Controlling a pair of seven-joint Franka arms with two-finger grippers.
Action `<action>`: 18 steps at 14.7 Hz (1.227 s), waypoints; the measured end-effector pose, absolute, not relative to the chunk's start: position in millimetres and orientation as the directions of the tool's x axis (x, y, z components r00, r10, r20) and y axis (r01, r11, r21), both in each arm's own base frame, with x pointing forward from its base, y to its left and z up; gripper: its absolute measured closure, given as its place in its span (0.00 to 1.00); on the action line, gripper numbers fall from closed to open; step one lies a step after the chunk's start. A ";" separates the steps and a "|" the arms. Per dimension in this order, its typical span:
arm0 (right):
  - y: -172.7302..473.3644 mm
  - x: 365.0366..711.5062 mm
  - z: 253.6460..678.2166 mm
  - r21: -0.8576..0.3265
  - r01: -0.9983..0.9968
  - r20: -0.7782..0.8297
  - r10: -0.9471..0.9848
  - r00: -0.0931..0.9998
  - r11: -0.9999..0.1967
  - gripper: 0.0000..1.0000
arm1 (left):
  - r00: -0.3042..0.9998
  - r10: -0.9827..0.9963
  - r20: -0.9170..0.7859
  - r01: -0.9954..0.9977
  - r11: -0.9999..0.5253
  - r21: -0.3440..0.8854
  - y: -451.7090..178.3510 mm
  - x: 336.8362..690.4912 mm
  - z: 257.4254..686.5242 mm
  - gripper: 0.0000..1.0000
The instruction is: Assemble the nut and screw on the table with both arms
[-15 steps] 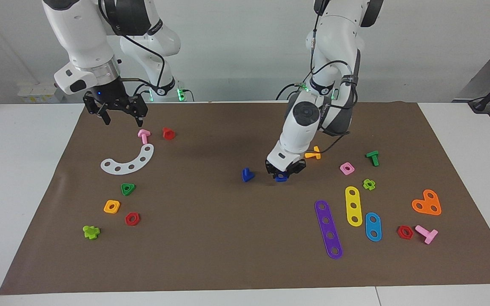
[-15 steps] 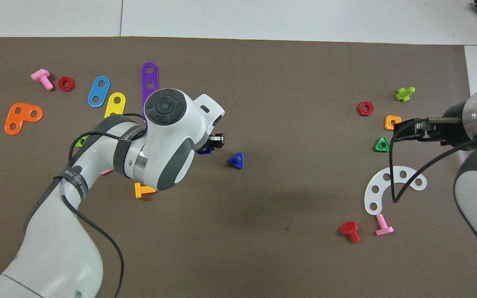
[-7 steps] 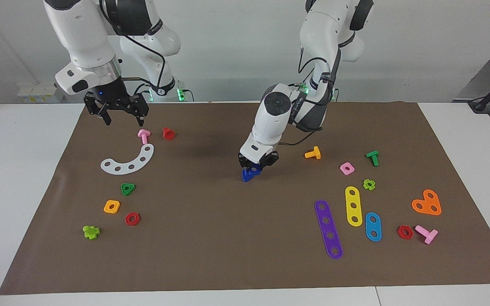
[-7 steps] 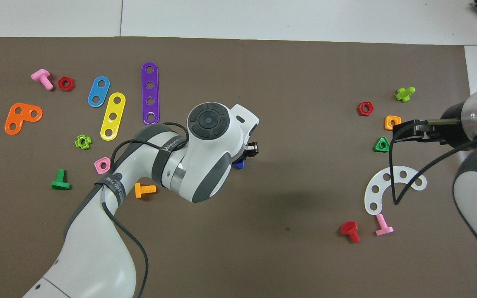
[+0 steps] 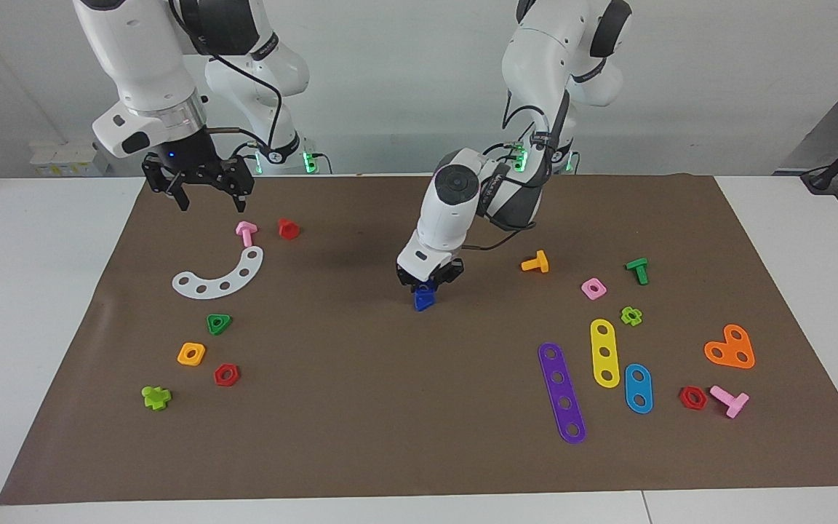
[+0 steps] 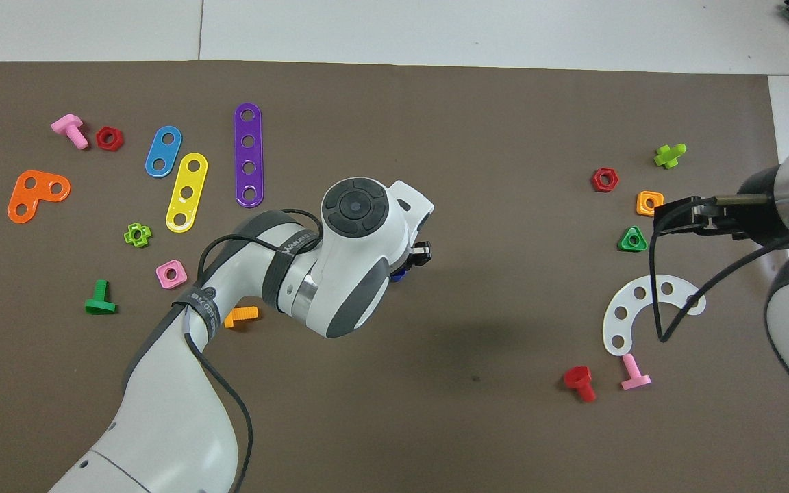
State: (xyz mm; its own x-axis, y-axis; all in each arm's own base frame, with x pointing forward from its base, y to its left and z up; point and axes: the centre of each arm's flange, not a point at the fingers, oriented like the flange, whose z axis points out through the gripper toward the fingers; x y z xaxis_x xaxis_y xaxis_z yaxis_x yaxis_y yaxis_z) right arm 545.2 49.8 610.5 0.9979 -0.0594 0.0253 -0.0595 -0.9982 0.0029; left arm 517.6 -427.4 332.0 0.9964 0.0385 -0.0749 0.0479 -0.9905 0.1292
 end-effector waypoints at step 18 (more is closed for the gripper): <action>58.2 545.4 607.9 0.015 -0.042 0.021 -0.041 0.999 -0.999 0.00 | 0.993 0.003 -0.115 0.005 -1.000 0.023 -356.8 596.7 391.1 0.00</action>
